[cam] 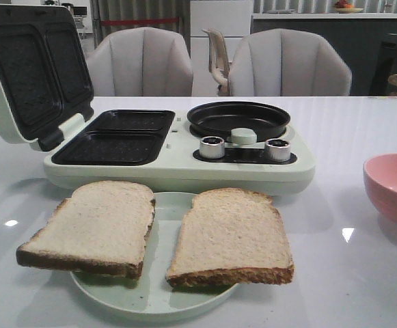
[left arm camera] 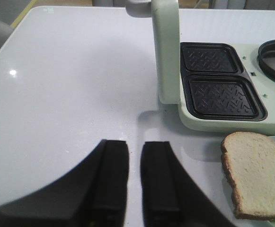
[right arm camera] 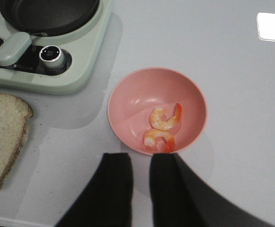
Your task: Make breakfast with bread and shrimp
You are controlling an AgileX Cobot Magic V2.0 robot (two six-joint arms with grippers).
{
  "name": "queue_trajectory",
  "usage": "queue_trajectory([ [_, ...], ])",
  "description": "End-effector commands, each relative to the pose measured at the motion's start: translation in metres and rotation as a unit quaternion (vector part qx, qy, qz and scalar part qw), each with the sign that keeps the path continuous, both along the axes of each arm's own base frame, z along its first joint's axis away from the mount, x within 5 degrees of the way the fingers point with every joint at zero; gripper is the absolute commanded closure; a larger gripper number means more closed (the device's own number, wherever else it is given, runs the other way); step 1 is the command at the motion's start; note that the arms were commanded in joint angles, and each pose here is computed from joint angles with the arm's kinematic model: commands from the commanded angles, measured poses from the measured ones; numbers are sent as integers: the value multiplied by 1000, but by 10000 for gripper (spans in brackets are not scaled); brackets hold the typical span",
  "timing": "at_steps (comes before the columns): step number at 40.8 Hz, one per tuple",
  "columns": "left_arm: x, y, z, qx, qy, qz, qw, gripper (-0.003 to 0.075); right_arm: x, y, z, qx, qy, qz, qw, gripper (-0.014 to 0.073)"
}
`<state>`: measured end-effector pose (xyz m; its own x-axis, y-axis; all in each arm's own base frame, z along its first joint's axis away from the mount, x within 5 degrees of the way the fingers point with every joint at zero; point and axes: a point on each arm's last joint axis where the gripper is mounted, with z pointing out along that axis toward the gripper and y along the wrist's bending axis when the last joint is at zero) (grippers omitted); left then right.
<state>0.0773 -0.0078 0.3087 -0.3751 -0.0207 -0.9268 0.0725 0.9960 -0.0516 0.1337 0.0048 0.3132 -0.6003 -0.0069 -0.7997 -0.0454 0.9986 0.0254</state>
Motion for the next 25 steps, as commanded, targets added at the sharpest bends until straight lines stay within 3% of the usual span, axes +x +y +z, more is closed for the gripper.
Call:
queue_trajectory([
  [1,4,1,15,-7,-48,6,999,305,5,-1,14,-3,-44,-2,999,174],
  [5,7,1,14,3,-40,7,999,167,6,-1,13,-4,-41,-2,999,125],
  [10,19,0,7,57,-8,-19,998,158,6,-1,13,-4,-41,-2,999,132],
  [12,24,-4,5,44,4,-37,998,158,6,-1,13,-4,-41,-2,999,132],
  [15,32,-14,1,70,21,-94,993,158,6,-1,13,-4,-41,-2,999,132],
  [20,43,-37,-11,136,50,-205,968,158,6,-1,13,-4,-41,-2,999,132],
  [25,49,-62,-29,196,83,-299,930,158,6,-1,13,-4,-41,-2,999,132],
])
